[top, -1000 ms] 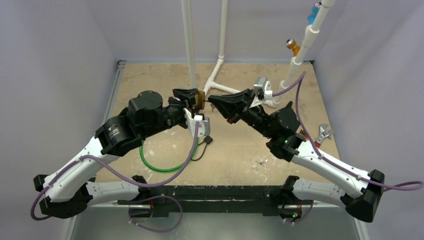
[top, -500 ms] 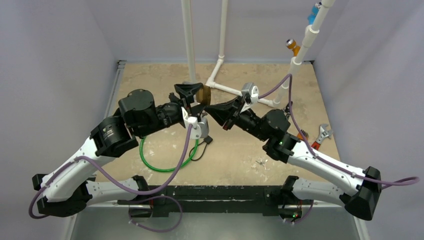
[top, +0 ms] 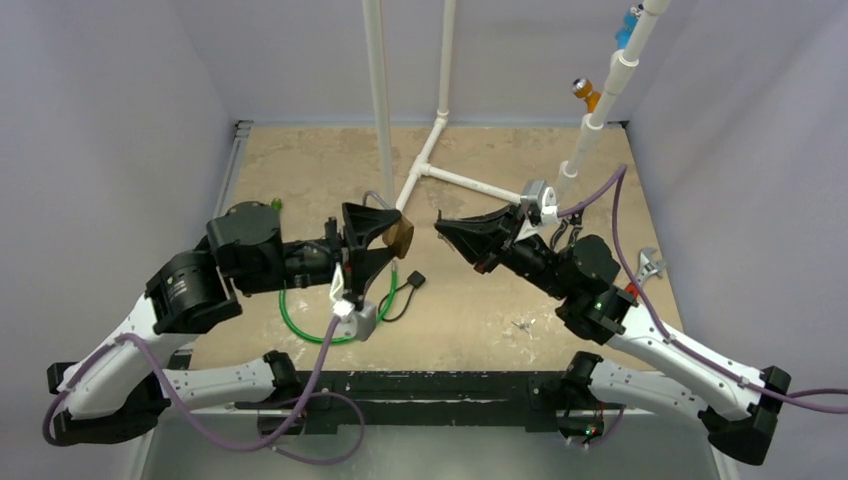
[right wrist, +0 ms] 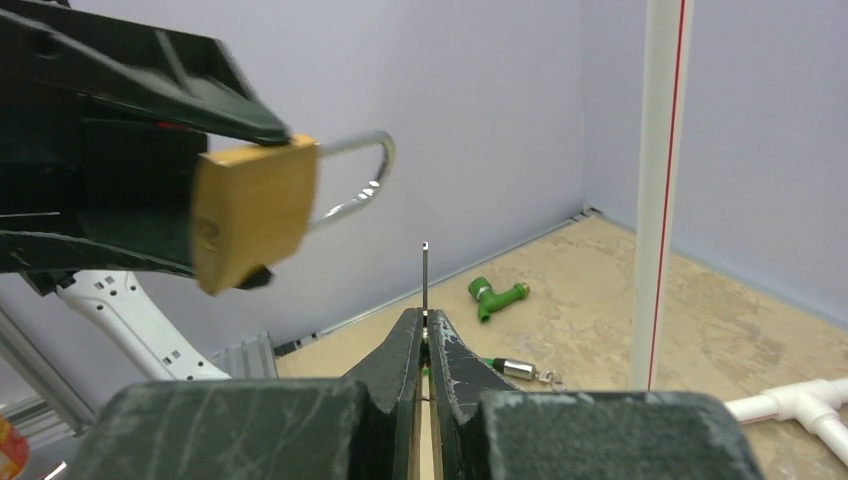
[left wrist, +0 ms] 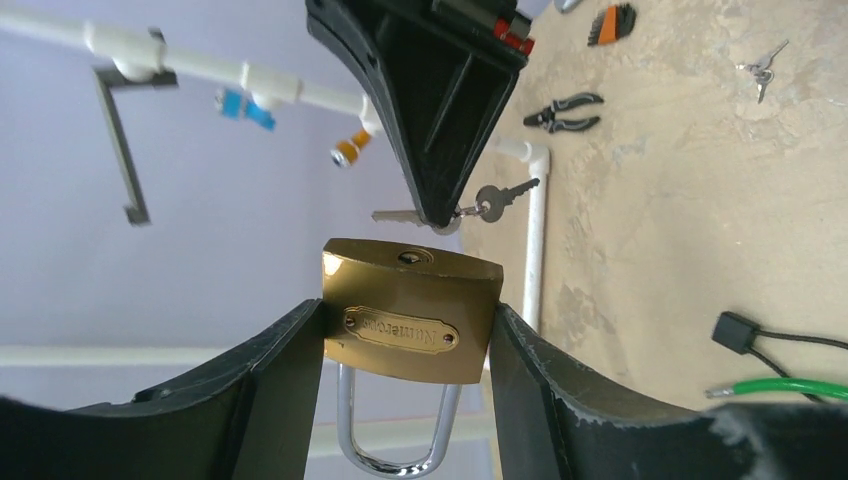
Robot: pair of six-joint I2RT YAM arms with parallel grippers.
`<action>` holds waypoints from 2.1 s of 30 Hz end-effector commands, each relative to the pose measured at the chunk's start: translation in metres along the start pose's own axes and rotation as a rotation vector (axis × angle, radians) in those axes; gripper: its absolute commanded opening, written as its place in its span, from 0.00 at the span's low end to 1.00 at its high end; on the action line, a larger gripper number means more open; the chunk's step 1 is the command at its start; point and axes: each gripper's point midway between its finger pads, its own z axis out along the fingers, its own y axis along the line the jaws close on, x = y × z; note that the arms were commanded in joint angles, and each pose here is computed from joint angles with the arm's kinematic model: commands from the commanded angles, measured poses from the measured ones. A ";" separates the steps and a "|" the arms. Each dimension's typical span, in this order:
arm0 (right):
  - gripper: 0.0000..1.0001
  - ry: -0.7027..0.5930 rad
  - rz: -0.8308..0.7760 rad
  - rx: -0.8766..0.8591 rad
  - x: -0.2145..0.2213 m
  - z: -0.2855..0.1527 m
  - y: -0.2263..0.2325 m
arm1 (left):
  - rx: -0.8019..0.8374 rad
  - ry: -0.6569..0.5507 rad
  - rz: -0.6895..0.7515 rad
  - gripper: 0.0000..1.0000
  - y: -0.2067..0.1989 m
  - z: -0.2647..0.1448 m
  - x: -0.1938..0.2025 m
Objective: Unlock with the key
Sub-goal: Unlock the lock.
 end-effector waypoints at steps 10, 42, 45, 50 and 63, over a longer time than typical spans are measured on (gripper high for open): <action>0.00 0.043 -0.053 0.074 0.006 -0.021 -0.013 | -0.158 -0.432 0.466 0.00 0.024 -0.029 -0.097; 0.00 0.166 -0.075 -0.101 -0.003 -0.008 0.018 | -0.005 -0.001 0.409 0.00 0.001 0.004 -0.005; 0.00 0.276 -0.049 -0.191 0.009 -0.008 0.030 | 0.001 0.076 0.347 0.00 0.004 0.002 0.017; 0.00 0.407 0.017 -0.345 0.015 -0.020 0.045 | -0.016 0.107 0.293 0.00 0.007 -0.006 0.023; 0.00 0.621 0.137 -0.495 0.023 -0.023 0.062 | -0.012 0.110 0.374 0.00 0.003 -0.011 0.024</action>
